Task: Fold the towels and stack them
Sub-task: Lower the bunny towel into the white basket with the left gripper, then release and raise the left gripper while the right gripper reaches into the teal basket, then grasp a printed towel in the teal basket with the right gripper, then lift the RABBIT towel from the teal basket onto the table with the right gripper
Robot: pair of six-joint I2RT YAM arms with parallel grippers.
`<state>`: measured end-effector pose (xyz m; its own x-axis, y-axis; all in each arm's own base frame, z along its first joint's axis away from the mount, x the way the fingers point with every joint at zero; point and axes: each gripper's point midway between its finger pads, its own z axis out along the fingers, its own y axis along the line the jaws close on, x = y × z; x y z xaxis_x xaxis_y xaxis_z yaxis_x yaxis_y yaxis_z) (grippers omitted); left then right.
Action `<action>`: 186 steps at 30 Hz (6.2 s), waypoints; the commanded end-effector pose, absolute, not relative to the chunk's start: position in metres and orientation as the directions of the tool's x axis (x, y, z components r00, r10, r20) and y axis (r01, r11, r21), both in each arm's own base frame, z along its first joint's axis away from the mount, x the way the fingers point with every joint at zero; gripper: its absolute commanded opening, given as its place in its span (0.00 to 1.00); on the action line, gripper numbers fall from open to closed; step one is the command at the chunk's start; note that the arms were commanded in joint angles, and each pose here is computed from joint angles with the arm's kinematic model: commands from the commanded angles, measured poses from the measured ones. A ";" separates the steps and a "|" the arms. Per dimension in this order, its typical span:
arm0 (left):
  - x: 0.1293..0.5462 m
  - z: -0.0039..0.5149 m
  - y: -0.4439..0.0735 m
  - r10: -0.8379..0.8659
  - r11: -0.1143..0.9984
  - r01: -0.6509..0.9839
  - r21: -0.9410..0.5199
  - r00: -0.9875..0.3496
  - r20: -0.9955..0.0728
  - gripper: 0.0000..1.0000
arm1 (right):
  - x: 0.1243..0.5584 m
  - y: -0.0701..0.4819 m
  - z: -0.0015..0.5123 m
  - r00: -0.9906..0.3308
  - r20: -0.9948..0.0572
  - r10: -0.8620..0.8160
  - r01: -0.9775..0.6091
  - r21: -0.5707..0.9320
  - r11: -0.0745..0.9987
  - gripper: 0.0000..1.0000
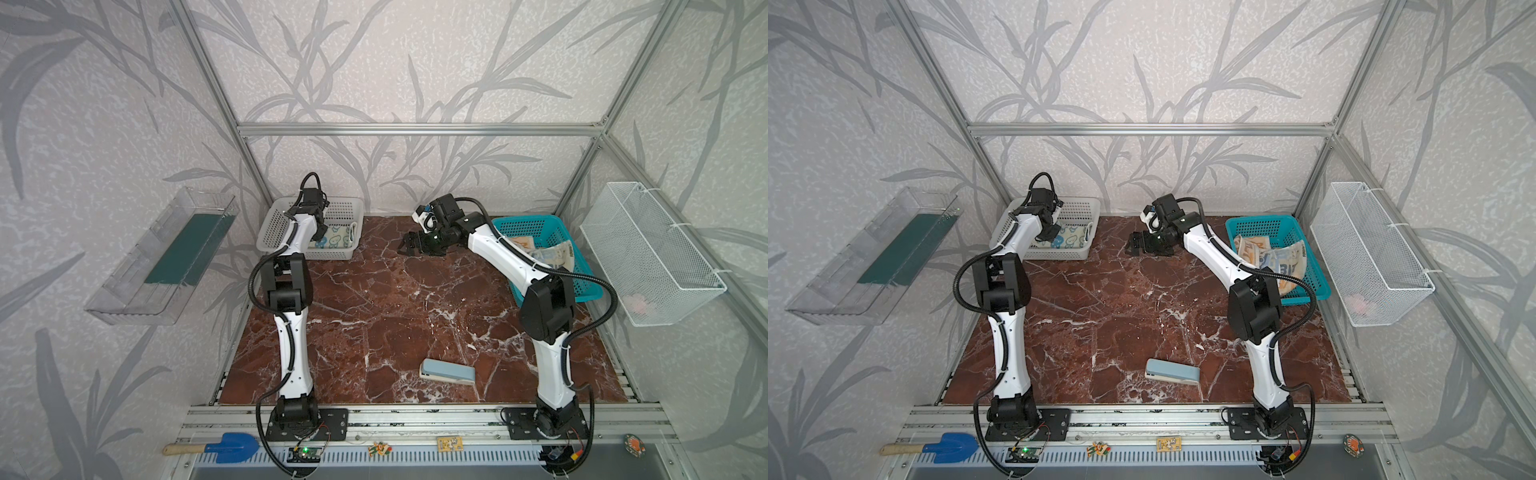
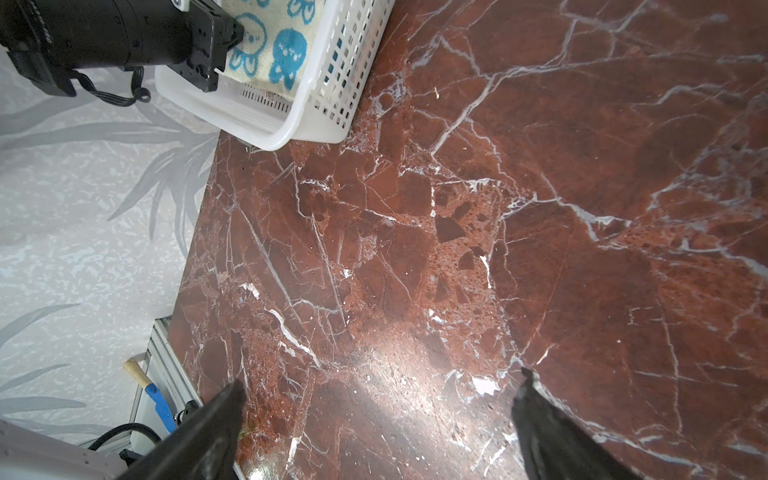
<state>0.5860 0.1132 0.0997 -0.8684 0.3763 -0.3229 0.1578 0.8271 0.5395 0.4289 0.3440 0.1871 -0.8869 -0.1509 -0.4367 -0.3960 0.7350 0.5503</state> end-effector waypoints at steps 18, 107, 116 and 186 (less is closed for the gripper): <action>0.597 0.098 0.145 0.354 0.863 0.136 0.486 -0.850 -0.391 0.00 | 0.428 0.344 0.177 -0.889 -0.423 -0.177 -0.402 0.537 0.742 0.99; 0.384 0.236 -0.412 0.692 0.641 0.571 0.513 -0.140 -0.708 0.99 | 0.452 -0.010 0.108 -0.857 -0.297 0.420 0.369 0.215 0.904 0.07; 0.380 0.254 -0.400 0.655 0.687 0.539 0.487 -0.171 -0.736 0.99 | 0.432 -0.006 0.182 -0.830 -0.395 0.394 0.314 0.251 0.915 0.00; 0.333 0.210 -0.109 -0.127 0.992 -0.085 -0.094 -0.674 -0.727 0.99 | 0.375 0.273 0.155 -0.956 -0.258 -0.138 -0.226 0.354 0.907 0.72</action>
